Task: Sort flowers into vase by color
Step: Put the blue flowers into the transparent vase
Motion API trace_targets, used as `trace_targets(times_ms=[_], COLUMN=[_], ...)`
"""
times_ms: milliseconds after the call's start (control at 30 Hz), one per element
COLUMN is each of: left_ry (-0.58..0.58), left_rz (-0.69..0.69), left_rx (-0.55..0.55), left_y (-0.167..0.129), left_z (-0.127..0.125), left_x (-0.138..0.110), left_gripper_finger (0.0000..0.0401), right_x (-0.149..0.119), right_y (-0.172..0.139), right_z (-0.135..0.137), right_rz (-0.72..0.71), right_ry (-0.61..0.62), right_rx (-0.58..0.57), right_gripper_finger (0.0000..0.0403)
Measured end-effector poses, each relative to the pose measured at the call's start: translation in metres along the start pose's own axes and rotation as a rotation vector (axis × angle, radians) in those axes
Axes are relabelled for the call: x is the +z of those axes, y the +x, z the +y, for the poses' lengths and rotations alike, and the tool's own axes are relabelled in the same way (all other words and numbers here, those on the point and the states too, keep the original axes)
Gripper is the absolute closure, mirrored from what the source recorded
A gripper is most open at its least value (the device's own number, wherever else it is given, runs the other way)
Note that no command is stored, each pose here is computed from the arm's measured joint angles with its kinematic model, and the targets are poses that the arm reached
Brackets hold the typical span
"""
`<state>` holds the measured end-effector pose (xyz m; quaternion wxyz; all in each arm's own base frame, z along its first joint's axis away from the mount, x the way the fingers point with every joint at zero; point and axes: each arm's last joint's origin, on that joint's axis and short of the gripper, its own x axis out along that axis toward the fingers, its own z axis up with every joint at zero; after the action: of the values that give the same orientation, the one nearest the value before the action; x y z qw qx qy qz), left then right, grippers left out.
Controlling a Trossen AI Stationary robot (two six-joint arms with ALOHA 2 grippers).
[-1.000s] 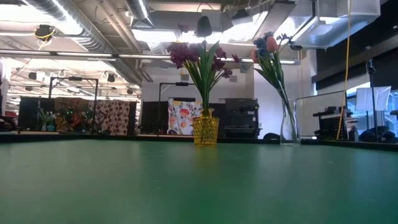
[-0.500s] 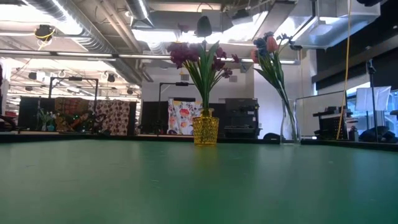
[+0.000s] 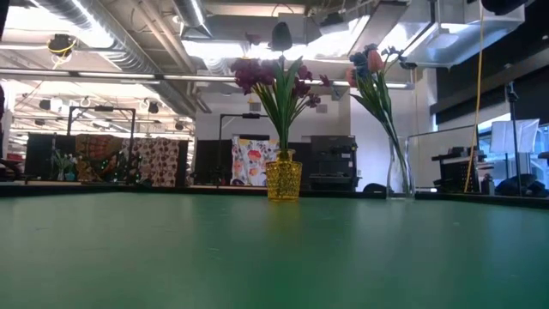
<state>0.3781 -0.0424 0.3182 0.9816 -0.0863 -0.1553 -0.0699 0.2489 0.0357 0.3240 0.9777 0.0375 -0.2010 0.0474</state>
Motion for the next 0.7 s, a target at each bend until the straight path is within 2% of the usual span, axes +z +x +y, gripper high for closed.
trace_targets(times_ms=[167,333,467,567,700], left_ry=[0.004,0.003,0.003,0.004,0.005], left_rz=[0.018,0.026,0.036,0.045,0.055], left_rx=[0.003,0.018,0.02,0.021,0.037], left_y=[0.002,0.001,0.001,0.001,0.001], left_z=[0.002,0.002,0.002,0.003,0.004], left_x=[0.0,-0.001,-0.002,-0.003,-0.004], left_gripper_finger=[0.0391,0.0391,0.0391,0.0391,0.0391], right_x=[0.0,-0.001,-0.003,-0.002,0.003], right_y=[0.0,0.0,-0.001,-0.005,-0.011], right_z=[0.0,0.0,0.002,0.003,0.003], right_rz=[-0.003,0.006,0.048,0.099,0.14], right_ry=[0.001,0.009,0.015,0.015,0.014], right_rx=[0.001,0.008,0.08,0.099,0.101], right_gripper_finger=[0.0124,0.0178,0.0211,0.0216,0.02])
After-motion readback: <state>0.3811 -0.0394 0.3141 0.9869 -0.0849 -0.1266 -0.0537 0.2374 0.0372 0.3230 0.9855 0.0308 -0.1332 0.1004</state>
